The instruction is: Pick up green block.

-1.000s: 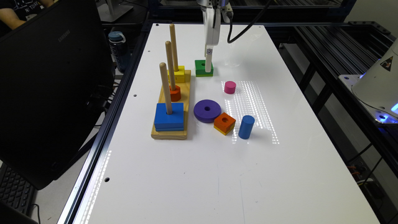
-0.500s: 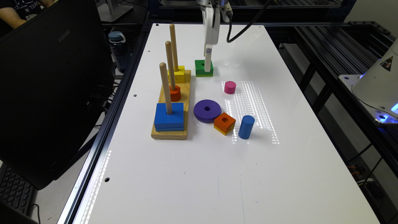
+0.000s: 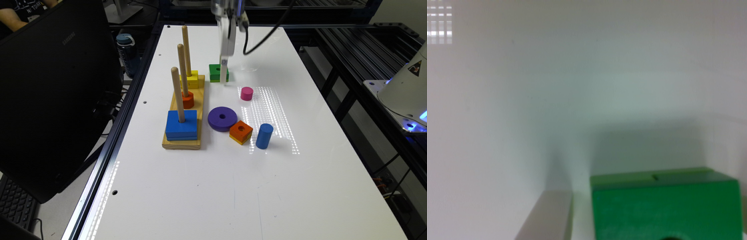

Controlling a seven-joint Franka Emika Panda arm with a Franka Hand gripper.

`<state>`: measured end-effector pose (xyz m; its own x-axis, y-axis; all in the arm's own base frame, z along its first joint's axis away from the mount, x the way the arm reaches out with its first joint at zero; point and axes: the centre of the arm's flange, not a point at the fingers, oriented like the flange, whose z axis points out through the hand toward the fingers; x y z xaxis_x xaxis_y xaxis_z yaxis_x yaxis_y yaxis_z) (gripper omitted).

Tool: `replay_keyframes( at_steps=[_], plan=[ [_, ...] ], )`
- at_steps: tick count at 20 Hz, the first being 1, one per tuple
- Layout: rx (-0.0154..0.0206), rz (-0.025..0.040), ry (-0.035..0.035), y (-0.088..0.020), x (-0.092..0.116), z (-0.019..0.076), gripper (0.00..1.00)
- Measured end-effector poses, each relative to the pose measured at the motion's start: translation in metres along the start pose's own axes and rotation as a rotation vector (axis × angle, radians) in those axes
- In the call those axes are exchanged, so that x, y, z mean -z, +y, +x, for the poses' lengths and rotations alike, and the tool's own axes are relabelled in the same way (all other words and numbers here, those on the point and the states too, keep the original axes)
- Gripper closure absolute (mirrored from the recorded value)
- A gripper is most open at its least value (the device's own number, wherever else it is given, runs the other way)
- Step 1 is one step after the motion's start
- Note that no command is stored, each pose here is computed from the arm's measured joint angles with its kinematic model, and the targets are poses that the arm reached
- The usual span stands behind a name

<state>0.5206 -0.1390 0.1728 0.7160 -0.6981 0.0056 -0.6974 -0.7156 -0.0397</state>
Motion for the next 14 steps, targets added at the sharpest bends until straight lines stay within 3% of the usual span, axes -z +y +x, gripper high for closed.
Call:
replay_keyframes(
  at_steps=[7, 14],
  plan=[
    [0.0014, 0.0011, 0.0014, -0.001, 0.0, 0.0002, 0.0],
    [0.0016, 0.009, 0.0078, -0.012, -0.001, 0.0044, 0.0]
  ],
)
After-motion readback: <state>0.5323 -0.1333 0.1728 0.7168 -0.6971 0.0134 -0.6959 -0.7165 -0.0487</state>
